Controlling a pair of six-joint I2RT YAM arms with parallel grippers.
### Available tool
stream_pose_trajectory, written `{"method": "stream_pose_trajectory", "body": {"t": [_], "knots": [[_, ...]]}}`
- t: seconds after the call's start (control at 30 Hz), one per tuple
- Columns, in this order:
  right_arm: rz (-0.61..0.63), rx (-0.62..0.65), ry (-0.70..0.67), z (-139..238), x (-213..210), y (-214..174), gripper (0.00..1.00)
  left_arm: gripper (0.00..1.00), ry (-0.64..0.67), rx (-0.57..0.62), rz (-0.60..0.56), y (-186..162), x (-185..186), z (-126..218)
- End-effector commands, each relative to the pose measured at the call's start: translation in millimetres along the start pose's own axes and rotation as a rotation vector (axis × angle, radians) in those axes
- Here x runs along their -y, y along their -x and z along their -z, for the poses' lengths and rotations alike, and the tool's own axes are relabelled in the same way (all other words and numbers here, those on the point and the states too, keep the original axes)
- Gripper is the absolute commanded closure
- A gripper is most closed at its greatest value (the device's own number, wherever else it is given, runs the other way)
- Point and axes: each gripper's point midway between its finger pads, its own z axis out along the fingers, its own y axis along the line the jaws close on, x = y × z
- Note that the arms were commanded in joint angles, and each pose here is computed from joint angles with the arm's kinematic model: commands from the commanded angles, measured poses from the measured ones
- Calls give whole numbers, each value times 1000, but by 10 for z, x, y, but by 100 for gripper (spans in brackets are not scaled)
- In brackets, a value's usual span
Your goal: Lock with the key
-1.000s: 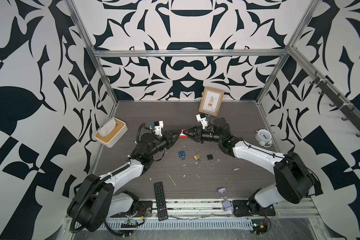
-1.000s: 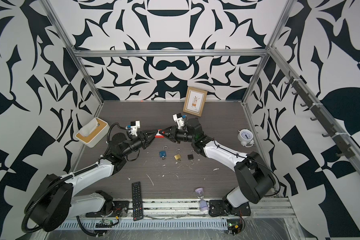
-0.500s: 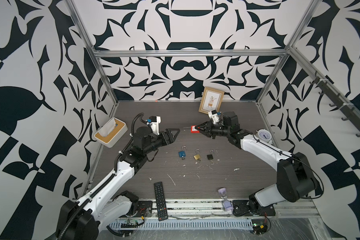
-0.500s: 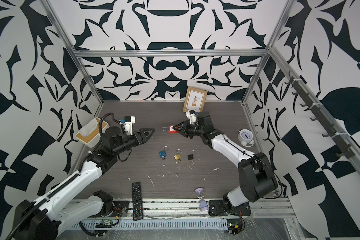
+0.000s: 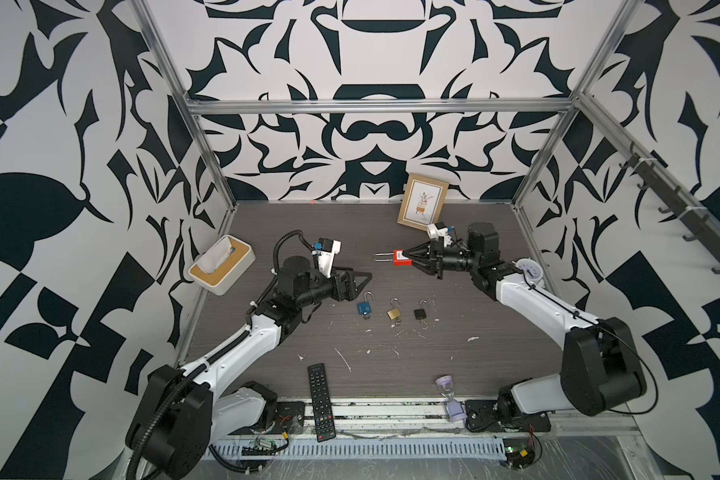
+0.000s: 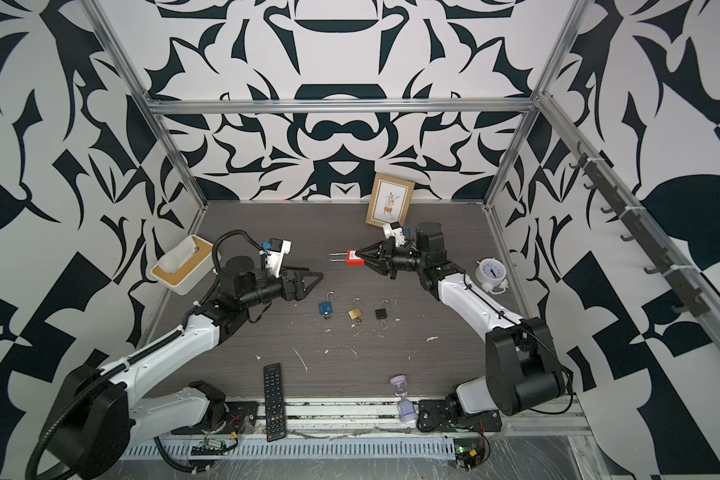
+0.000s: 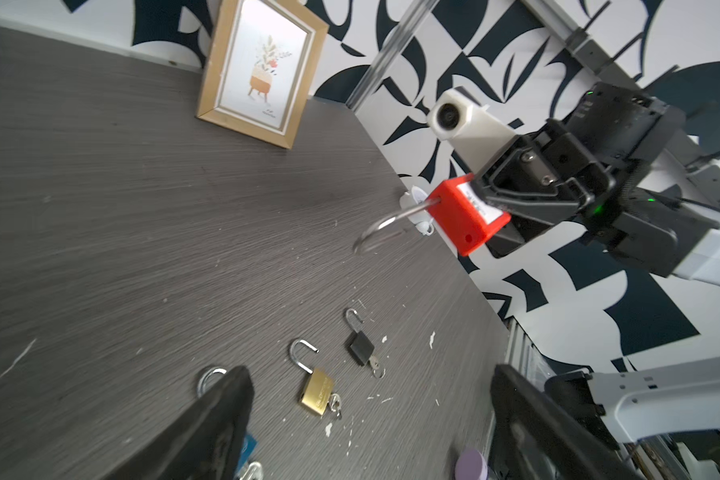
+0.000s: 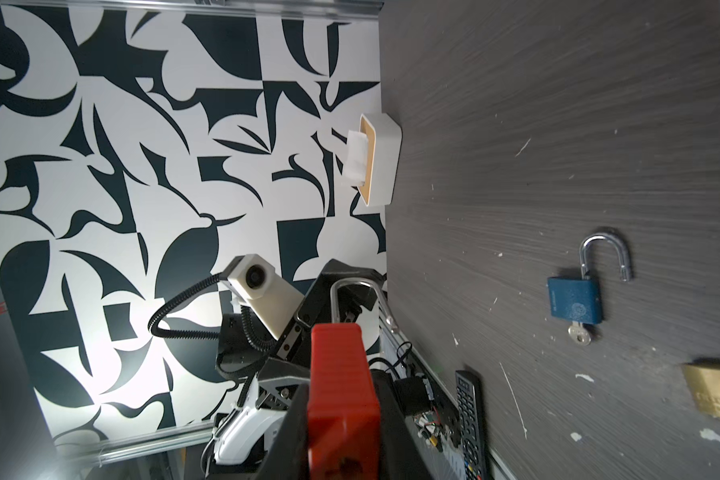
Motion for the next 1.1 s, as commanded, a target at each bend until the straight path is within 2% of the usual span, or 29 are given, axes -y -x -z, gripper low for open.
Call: {"method": "stream_pose_trajectory", "body": {"t": [0.0,0.17,0.33,0.43,0.67,1.07], "knots": [[77,-54,83,78,-315,-174,100,14,-181,47,-76,211,357,-8],[95,-64,57,109,-286,-244,100,22,-228,18,-78,184,389,-64],[85,-70,59,111,-271,-269,100,26,-256,18,-81,202,433,-71],[93,-68,58,113,-283,-281,100,30,-243,6,-61,154,344,-137],[93,-65,50,78,-259,-271,100,38,-289,-10,-43,168,384,-190],[87,-56,43,-20,-155,-195,100,50,-288,-17,-35,135,362,-205]]}}
